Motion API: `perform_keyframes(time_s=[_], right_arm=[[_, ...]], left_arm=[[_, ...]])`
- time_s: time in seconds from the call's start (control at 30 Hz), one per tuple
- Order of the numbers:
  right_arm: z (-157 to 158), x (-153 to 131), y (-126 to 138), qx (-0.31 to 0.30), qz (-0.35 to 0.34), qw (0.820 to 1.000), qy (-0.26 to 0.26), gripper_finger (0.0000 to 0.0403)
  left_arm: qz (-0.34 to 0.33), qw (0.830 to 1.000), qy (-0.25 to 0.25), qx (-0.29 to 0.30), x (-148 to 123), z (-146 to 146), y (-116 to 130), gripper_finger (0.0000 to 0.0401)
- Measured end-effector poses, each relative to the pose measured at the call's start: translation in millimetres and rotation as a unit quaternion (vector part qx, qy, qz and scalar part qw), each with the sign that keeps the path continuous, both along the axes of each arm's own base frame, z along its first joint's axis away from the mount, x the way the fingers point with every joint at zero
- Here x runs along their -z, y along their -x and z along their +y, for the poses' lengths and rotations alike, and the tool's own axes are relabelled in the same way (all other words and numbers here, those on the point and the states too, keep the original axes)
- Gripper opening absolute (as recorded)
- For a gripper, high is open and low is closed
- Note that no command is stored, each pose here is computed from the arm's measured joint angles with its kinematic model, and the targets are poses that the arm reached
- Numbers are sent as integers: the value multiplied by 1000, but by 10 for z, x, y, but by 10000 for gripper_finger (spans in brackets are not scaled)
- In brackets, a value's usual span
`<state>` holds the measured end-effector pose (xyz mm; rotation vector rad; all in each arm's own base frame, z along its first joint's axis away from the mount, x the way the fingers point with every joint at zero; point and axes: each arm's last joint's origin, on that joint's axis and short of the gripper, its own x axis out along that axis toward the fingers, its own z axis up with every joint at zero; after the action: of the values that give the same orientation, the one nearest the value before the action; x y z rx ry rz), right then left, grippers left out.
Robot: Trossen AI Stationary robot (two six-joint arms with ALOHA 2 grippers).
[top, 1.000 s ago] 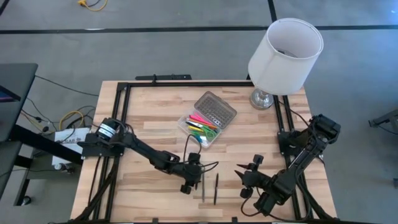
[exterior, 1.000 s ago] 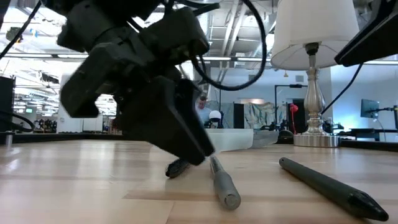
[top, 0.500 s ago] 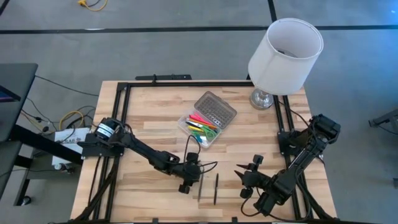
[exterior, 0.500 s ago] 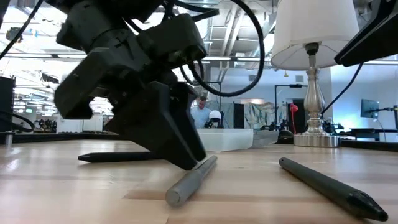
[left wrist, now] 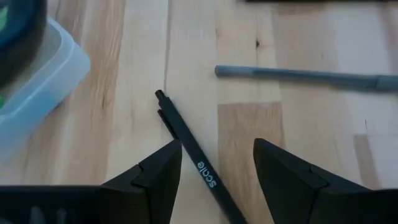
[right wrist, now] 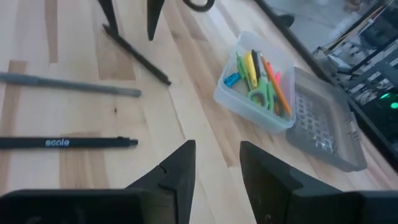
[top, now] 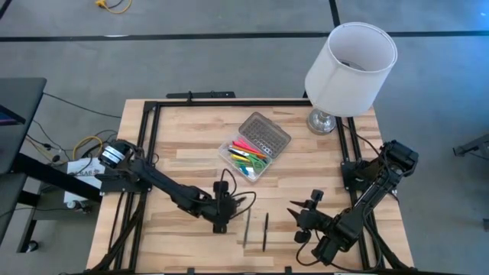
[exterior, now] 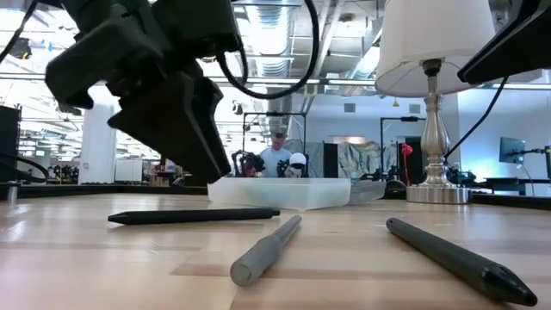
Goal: Pick & place school supplies into a supply box
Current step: Put the left black pen into the black supply box
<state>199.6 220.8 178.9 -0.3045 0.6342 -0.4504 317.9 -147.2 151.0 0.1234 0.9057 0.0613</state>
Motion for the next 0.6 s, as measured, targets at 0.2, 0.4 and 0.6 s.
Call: perform_keyframes(time_s=[0.2, 0.4, 0.6], right_arm=[[11, -3, -8, 0, -6, 1000, -5, 120], [27, -6, -12, -3, -9, 1000, -9, 120], [33, -6, -17, -6, -10, 1000, -9, 120]], left_arm=[[13, 998, 31, -50, 103, 69, -40, 196], [31, 995, 46, -82, 273, 134, -98, 196], [42, 994, 55, -90, 352, 172, -136, 178]])
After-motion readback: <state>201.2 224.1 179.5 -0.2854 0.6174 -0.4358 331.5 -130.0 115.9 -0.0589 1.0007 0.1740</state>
